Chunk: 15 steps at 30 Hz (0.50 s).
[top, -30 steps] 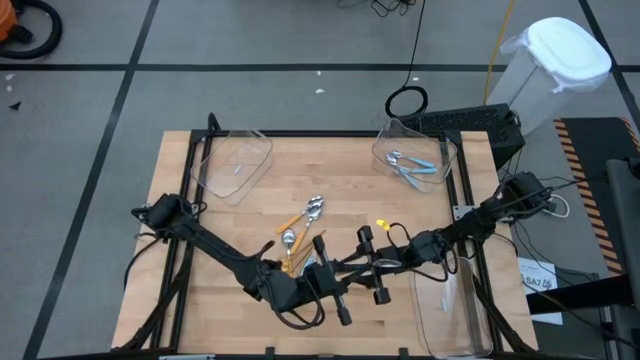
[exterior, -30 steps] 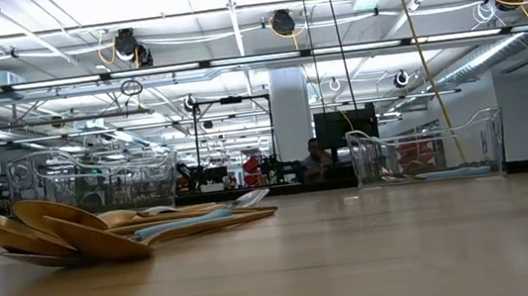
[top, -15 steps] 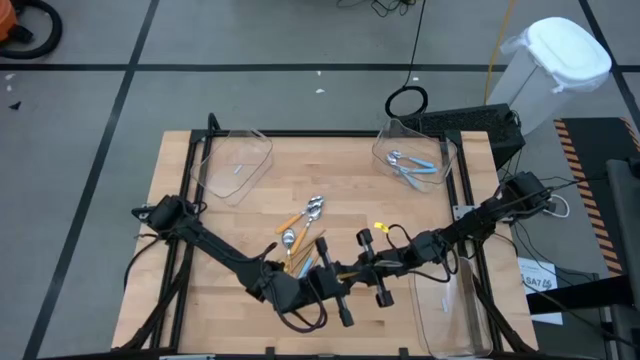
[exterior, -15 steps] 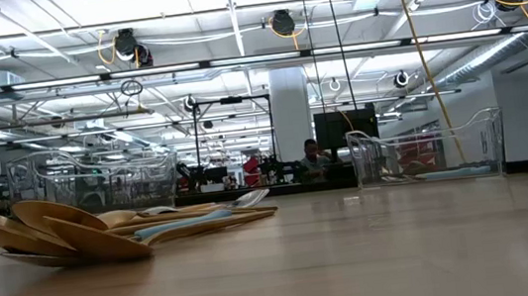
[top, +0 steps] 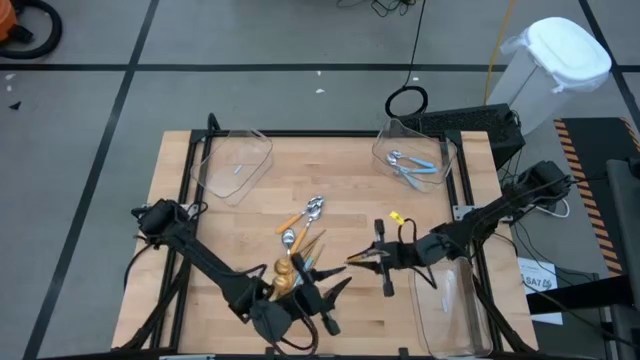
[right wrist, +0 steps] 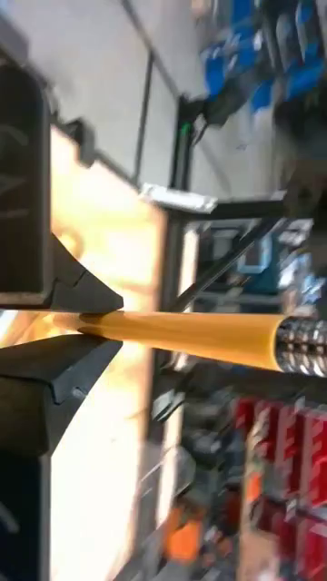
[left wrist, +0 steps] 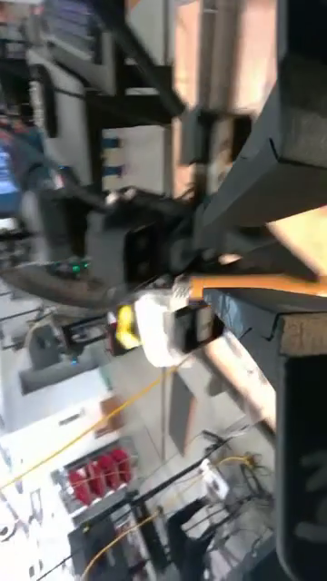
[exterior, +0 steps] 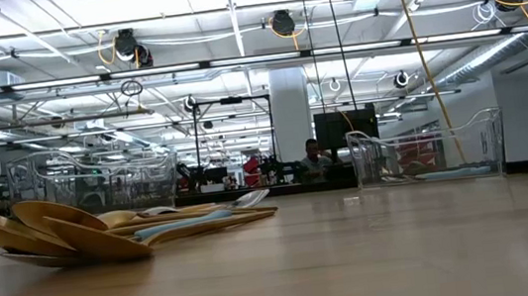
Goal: Sort silverware by color (type)
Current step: Put the yellow spoon into the top left transparent bin
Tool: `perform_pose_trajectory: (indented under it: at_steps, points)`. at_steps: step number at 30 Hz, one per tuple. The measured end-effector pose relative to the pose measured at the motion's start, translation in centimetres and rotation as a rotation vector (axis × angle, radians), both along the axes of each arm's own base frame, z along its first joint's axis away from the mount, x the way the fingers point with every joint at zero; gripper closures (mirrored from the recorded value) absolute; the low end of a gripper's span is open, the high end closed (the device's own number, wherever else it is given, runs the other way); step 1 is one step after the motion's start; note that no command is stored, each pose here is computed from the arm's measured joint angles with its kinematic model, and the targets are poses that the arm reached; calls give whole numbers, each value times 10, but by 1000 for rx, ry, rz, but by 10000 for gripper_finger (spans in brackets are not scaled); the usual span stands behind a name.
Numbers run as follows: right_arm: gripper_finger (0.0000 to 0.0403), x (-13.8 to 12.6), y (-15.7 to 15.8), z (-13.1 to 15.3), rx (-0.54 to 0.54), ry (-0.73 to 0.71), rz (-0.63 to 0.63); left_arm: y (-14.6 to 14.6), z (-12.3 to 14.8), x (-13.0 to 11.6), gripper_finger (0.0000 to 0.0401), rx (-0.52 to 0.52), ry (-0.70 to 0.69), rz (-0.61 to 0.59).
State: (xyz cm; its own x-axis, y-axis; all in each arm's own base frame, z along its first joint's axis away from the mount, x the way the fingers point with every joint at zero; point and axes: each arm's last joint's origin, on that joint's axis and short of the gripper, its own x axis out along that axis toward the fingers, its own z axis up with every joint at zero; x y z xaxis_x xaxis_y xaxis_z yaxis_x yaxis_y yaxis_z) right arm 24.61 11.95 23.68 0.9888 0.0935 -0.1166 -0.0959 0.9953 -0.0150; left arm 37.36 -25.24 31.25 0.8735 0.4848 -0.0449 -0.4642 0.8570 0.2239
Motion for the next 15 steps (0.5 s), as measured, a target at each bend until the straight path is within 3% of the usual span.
perform_pose_trajectory:
  at_steps: [5,9,15]
  points:
    - [382,-10,-6,-8,-14,153,-40,11,-19,4,277,-64,103,-30]
    - [382,-13,-8,-16,-12,239,-81,25,-30,8,277,-129,136,28]
    - [382,-13,-10,-22,-22,277,-135,39,-35,16,277,-233,90,87]
